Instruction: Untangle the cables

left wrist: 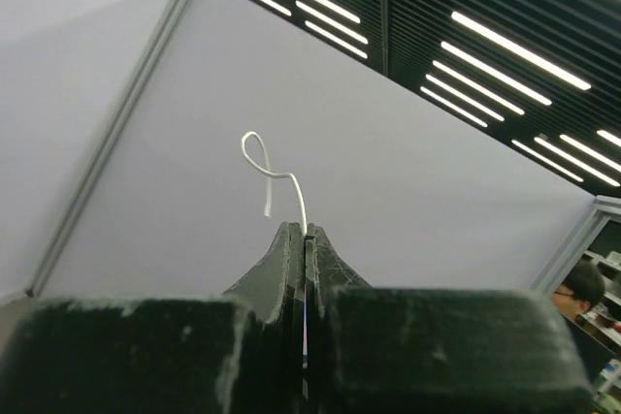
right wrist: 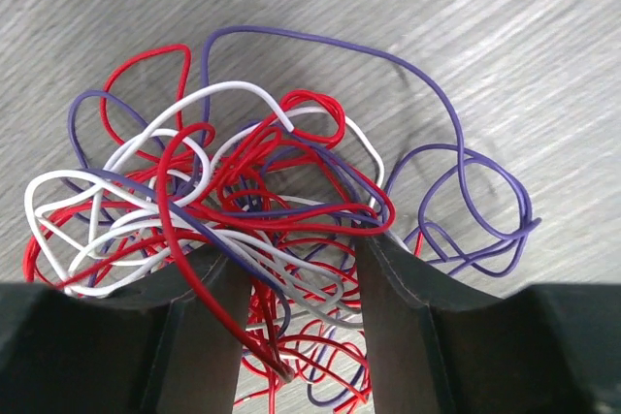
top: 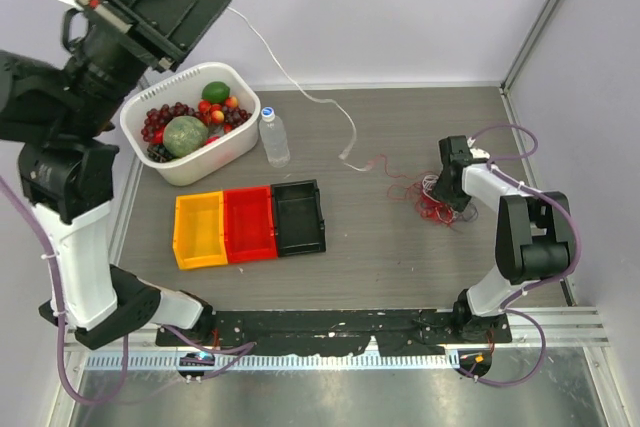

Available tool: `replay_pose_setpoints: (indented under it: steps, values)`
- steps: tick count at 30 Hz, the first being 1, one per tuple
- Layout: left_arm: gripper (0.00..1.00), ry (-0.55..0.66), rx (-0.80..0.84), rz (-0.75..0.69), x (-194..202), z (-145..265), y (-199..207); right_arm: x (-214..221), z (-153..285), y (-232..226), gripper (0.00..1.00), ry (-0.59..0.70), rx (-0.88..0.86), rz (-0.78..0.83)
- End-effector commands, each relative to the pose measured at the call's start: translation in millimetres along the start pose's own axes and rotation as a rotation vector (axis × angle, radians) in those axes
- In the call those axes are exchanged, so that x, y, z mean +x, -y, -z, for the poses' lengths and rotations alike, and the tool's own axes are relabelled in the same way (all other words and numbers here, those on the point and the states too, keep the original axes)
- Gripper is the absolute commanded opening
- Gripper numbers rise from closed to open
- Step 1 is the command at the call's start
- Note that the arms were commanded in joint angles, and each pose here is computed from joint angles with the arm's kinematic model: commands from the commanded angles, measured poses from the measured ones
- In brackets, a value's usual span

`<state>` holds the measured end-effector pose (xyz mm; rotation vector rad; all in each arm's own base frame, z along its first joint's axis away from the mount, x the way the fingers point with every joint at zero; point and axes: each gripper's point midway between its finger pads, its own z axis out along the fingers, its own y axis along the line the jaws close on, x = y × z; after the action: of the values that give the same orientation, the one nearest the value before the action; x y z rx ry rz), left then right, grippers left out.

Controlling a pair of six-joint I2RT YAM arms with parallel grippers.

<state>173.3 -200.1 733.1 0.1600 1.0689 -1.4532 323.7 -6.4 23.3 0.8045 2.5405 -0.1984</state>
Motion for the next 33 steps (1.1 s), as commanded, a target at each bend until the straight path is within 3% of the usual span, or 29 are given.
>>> replay_pose_setpoints:
  steps: [1,5,7,8,14,18,28,33]
  values:
    - [0.0,-0.1,-0.005,0.147,36,-25,-41,-18,16,27,0.53,0.051,0.105,0.022]
    - [0.0,-0.115,-0.01,0.147,42,-28,-49,-41,31,40,0.58,0.116,0.161,0.017]
    - [0.0,-0.111,-0.036,0.083,35,-25,-51,-43,21,59,0.58,0.067,0.161,-0.084]
    - [0.0,-0.088,-0.05,0.033,22,-20,-46,-42,16,68,0.57,0.023,0.149,-0.137]
    - [0.0,0.106,-0.279,-0.219,-27,25,-59,-45,10,86,0.59,0.042,0.216,-0.136]
    - [0.0,0.14,-0.326,-0.295,-35,40,-58,-36,-2,91,0.6,0.005,0.239,-0.135]
    - [0.0,0.04,-0.27,-0.293,-19,32,-53,-54,-12,103,0.59,-0.029,0.237,-0.192]
    - [0.0,-0.096,-0.125,-0.011,28,5,-66,-58,8,58,0.65,-0.063,0.001,-0.188]
